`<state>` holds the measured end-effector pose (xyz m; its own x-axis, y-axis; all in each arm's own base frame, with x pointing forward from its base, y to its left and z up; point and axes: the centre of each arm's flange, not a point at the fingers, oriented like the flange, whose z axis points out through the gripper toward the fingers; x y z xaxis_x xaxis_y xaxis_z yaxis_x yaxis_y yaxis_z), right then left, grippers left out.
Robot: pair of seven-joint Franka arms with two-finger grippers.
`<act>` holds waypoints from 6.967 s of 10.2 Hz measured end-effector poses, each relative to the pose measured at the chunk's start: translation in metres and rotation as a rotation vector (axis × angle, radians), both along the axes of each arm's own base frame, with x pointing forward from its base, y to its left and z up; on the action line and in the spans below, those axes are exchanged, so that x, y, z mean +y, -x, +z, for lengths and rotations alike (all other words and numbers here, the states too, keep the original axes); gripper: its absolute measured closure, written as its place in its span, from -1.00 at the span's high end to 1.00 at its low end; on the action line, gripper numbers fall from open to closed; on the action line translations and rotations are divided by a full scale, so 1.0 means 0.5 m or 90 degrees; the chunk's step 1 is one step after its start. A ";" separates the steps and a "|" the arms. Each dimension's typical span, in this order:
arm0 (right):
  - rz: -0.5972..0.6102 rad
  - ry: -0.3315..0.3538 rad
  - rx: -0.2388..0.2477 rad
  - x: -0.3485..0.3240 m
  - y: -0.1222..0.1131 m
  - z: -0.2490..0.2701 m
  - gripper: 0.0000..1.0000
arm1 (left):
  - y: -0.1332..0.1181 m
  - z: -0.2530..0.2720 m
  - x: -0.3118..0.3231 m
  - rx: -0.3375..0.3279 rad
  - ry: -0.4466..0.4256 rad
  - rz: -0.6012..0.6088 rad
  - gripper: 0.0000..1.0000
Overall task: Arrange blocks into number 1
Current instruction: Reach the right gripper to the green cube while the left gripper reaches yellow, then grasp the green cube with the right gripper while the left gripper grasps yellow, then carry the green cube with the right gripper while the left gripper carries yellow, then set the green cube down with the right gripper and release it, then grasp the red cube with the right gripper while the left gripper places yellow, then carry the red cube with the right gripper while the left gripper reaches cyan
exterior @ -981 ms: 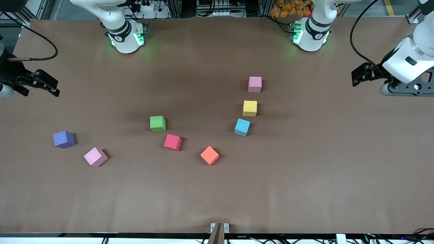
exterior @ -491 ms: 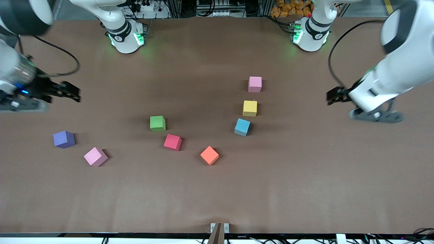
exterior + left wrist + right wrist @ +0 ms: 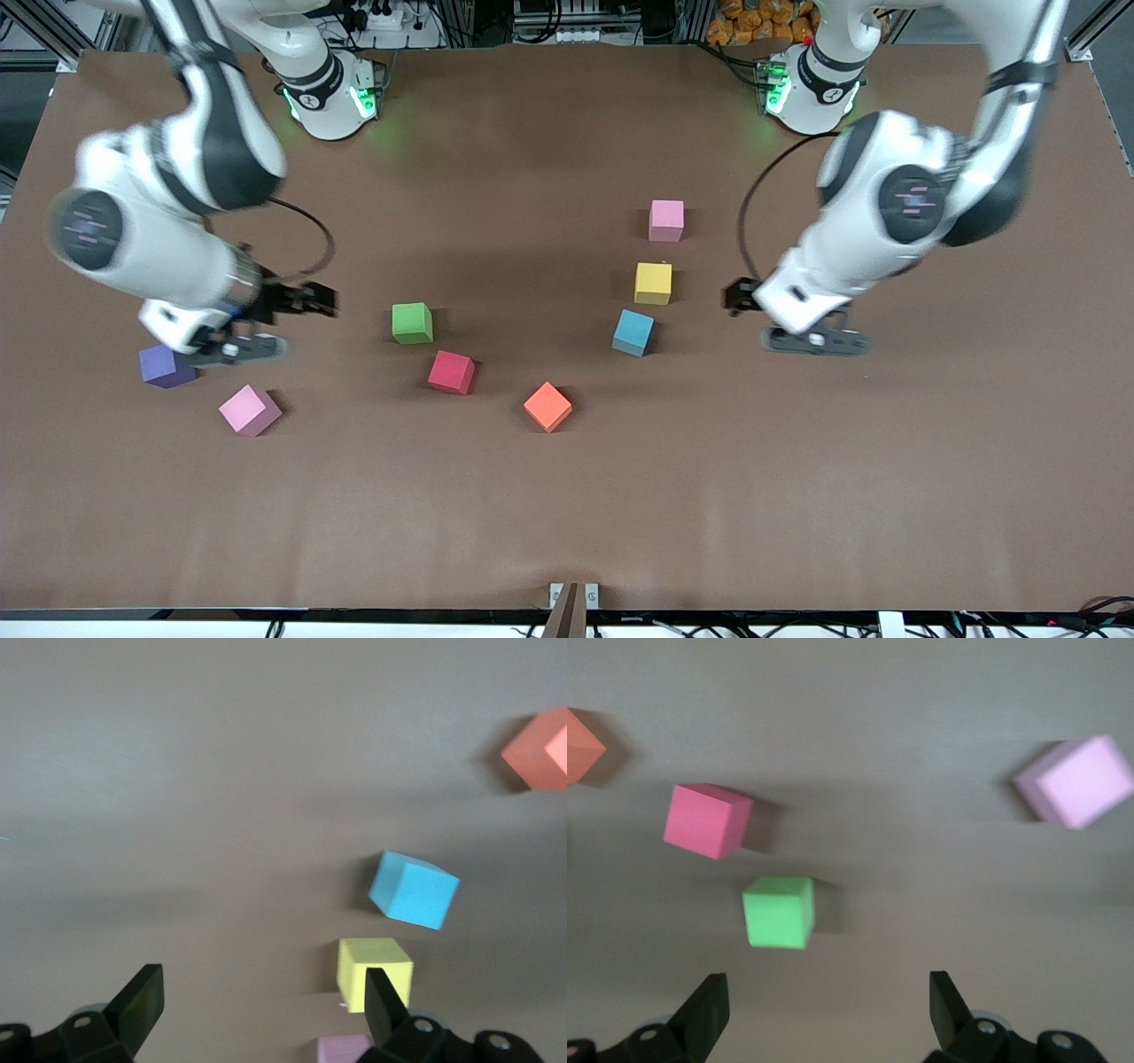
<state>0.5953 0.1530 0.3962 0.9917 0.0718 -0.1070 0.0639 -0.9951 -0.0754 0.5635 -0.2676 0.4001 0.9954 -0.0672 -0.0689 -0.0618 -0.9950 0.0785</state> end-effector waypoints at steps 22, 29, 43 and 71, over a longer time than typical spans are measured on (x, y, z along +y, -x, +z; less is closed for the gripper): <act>-0.026 0.040 -0.014 0.352 0.268 -0.312 0.21 | 0.210 -0.411 -0.239 0.004 -0.096 0.080 0.29; -0.056 0.050 -0.004 0.671 0.678 -0.296 0.11 | 0.145 -0.250 -0.208 -0.052 -0.068 0.130 0.20; -0.053 0.094 -0.106 0.344 0.232 -0.172 1.00 | 0.354 -0.263 -0.411 -0.013 -0.046 0.076 0.20; -0.076 0.064 -0.066 0.349 0.030 -0.193 0.17 | 0.059 -0.148 -0.291 -0.116 -0.038 0.272 1.00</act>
<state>0.5805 0.3277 0.2997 0.9986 -0.0532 -0.0045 -0.0530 -0.9983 0.0261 0.5338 -0.4130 0.3262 0.9292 0.3500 0.1186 0.3470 -0.9367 0.0463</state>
